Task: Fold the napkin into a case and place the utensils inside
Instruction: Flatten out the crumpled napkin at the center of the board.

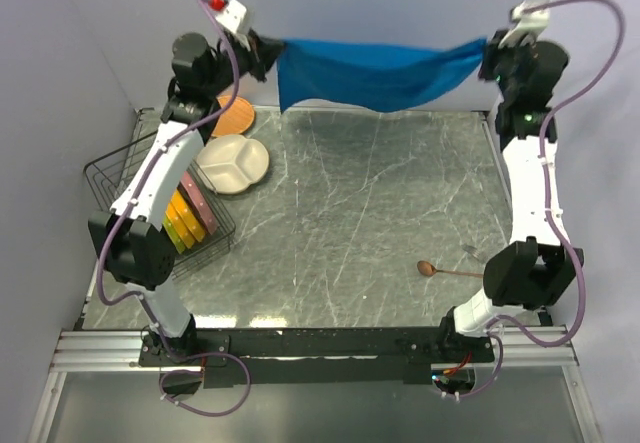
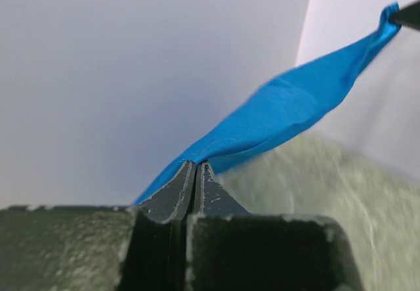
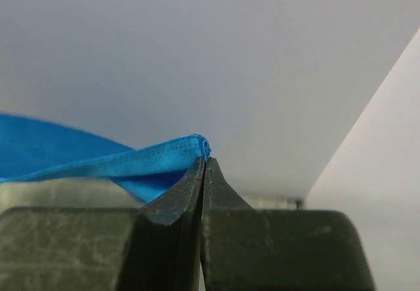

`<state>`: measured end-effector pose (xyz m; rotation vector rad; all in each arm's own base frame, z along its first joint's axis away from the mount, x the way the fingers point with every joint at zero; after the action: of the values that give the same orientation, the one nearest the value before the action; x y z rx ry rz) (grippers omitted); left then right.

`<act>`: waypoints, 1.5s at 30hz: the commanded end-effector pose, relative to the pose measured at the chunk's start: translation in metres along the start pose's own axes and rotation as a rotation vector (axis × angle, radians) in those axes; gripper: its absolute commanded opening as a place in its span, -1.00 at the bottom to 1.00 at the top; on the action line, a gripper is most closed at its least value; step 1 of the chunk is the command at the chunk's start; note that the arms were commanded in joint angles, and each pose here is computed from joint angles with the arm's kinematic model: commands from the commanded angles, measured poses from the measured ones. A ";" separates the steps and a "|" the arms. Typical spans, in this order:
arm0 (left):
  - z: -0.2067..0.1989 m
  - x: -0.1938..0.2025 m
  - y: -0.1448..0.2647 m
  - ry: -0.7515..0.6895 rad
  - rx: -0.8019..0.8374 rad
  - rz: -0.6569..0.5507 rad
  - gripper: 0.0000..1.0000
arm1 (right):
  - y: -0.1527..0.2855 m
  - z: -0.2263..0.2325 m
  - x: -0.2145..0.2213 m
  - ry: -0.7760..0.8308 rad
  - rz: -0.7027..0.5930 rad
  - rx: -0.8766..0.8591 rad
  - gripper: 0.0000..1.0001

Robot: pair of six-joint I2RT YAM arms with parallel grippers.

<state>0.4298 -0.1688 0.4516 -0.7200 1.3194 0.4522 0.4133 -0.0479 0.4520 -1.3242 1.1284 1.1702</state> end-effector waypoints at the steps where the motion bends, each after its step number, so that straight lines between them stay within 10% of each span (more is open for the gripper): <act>1: -0.006 0.084 0.017 0.014 0.068 0.195 -0.98 | -0.002 0.000 0.081 0.148 0.150 -0.050 -1.00; 17: -0.054 0.245 0.096 0.119 0.235 0.767 -0.97 | 0.070 0.009 0.219 0.329 0.642 -0.174 -1.00; 31: -0.098 0.269 0.153 0.102 0.409 0.949 -0.79 | 0.141 0.018 0.273 0.507 0.910 -0.439 -0.98; 33: -0.108 0.267 0.162 0.037 0.487 0.975 -0.47 | 0.154 0.019 0.276 0.536 0.963 -0.502 -0.59; 37: -0.114 0.252 0.180 0.033 0.562 1.030 -0.17 | 0.165 0.022 0.259 0.502 0.994 -0.571 0.91; 41: -0.107 0.234 0.170 0.018 0.543 0.986 -0.08 | 0.159 0.026 0.242 0.377 1.052 -0.599 0.99; 45: -0.103 0.243 0.146 0.051 0.470 0.986 -0.10 | 0.132 0.026 0.249 0.221 1.135 -0.497 0.66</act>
<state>0.2909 -0.1479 0.1618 0.4310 1.7130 0.8692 0.2870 -0.0419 0.1881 -1.3963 2.0084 2.1689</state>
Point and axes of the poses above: each gripper's point midway between its finger pads, its own y axis back along the fingers, its own z axis along the line the jaws close on, x = y × z, the point moved 9 cm from there along y, back along the fingers, and after that the axes turned 3 degrees about -y, right-handed, at the moved point
